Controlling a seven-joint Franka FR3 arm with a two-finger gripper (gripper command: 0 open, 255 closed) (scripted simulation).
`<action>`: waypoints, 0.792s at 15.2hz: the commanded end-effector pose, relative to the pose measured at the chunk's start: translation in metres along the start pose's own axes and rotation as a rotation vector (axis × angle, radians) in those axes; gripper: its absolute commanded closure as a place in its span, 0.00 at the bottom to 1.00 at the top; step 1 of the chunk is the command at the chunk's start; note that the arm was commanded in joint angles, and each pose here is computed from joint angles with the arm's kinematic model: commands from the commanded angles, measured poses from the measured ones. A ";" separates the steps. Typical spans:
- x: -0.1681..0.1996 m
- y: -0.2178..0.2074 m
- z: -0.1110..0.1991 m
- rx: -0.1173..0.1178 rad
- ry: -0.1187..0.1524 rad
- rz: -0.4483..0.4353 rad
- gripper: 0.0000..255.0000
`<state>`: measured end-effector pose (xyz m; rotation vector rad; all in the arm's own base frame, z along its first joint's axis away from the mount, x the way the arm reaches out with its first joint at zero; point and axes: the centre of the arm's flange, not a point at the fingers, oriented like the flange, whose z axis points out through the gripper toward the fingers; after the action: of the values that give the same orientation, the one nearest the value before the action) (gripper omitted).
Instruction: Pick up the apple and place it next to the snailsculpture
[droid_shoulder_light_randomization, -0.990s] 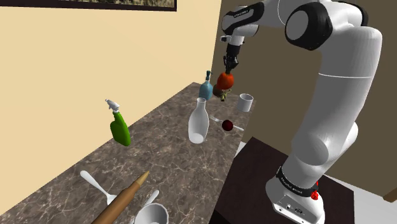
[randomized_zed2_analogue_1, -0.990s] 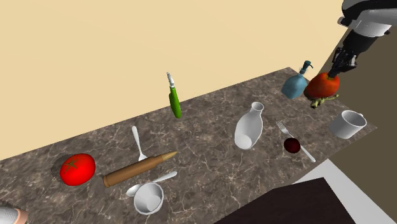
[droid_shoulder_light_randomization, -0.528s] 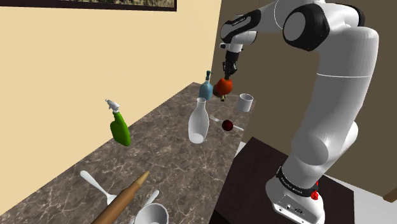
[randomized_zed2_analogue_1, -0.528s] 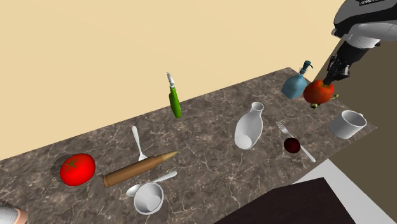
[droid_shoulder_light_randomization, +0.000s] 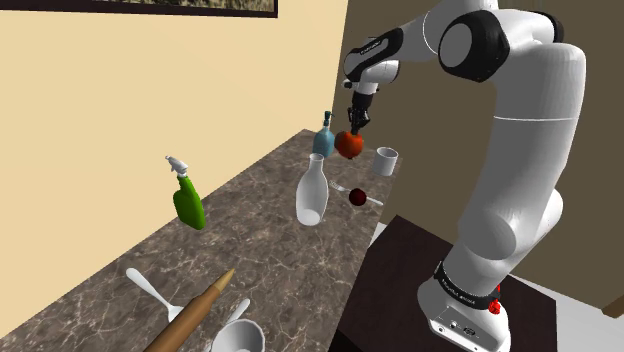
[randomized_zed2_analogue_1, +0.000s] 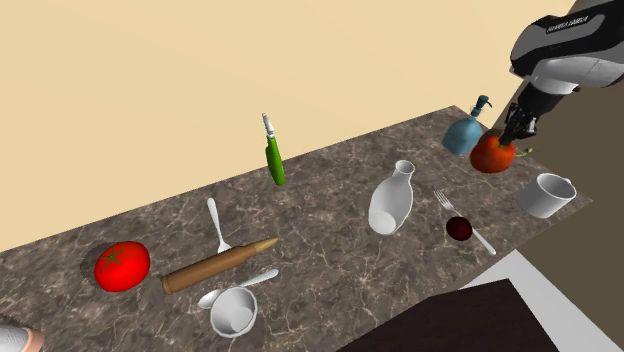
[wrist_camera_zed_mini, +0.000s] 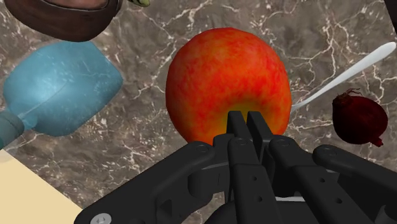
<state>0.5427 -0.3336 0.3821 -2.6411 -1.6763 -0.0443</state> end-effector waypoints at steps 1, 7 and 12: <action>0.001 0.000 0.010 -0.001 0.000 0.000 1.00; 0.000 0.000 0.042 -0.001 0.000 0.000 1.00; -0.001 -0.001 0.068 -0.001 0.000 0.000 1.00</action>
<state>0.5428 -0.3336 0.3194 -2.6412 -1.6761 -0.0442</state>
